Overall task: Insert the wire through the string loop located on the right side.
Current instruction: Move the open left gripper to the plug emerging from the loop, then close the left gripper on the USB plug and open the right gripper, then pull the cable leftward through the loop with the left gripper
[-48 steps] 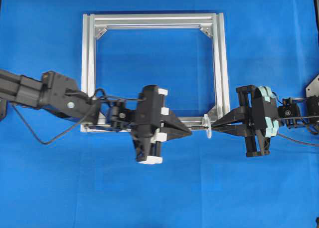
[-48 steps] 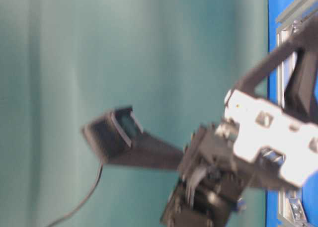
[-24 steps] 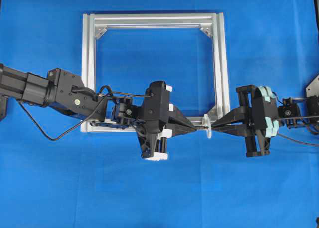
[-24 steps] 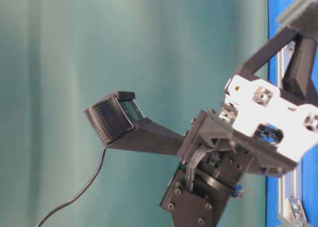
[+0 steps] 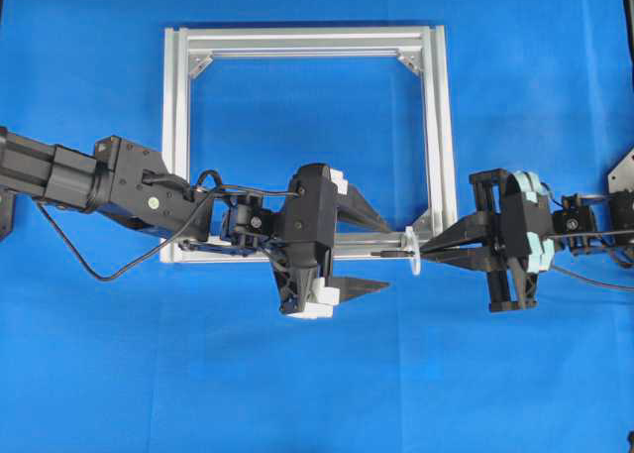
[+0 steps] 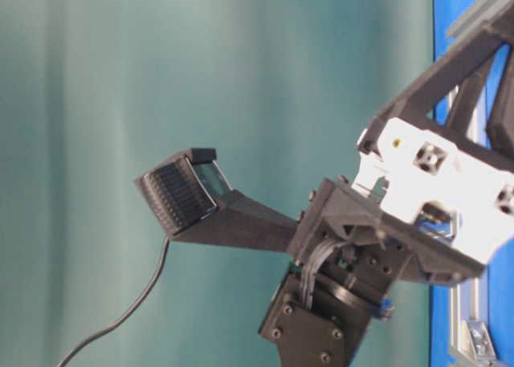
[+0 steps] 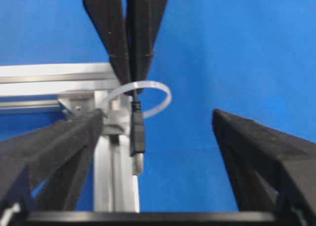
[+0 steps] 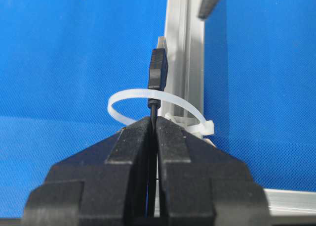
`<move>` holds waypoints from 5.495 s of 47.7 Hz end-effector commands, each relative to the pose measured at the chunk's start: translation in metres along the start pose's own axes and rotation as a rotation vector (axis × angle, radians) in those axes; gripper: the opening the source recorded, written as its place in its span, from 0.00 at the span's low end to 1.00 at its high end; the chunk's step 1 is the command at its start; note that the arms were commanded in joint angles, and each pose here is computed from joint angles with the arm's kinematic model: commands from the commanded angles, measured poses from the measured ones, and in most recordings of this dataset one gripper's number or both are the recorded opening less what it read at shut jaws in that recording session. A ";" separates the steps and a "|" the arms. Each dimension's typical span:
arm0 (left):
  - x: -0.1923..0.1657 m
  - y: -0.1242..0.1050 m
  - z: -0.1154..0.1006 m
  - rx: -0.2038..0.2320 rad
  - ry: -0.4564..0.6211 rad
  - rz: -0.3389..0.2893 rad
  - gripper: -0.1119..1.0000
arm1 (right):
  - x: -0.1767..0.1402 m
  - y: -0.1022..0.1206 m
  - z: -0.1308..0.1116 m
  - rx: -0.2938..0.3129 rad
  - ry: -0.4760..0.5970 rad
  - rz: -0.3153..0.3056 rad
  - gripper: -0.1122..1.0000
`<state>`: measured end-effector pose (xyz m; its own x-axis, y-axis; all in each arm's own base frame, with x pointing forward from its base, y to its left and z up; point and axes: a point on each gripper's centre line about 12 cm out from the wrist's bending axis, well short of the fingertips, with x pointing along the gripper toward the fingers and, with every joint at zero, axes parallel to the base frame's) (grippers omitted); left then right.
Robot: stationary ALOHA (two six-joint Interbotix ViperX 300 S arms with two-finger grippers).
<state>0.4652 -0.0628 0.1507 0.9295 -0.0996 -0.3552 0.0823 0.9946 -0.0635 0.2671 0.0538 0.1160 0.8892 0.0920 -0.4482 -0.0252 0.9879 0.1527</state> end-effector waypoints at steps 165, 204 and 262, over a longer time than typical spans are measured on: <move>0.023 0.013 -0.018 -0.009 0.053 0.026 0.18 | 0.002 0.001 0.003 0.000 0.037 0.001 0.94; -0.101 0.008 -0.059 -0.010 0.122 0.014 0.18 | 0.002 0.001 0.004 -0.001 0.036 0.003 0.95; -0.256 0.003 -0.114 0.018 0.175 -0.062 0.18 | 0.003 0.002 0.002 0.001 0.056 0.003 0.95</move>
<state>0.1840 -0.0367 0.1318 0.8395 -0.1575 -0.5200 0.1383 0.9875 -0.0758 0.2654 0.0547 0.1093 0.8469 0.0993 -0.5224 -0.0243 0.9886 0.1486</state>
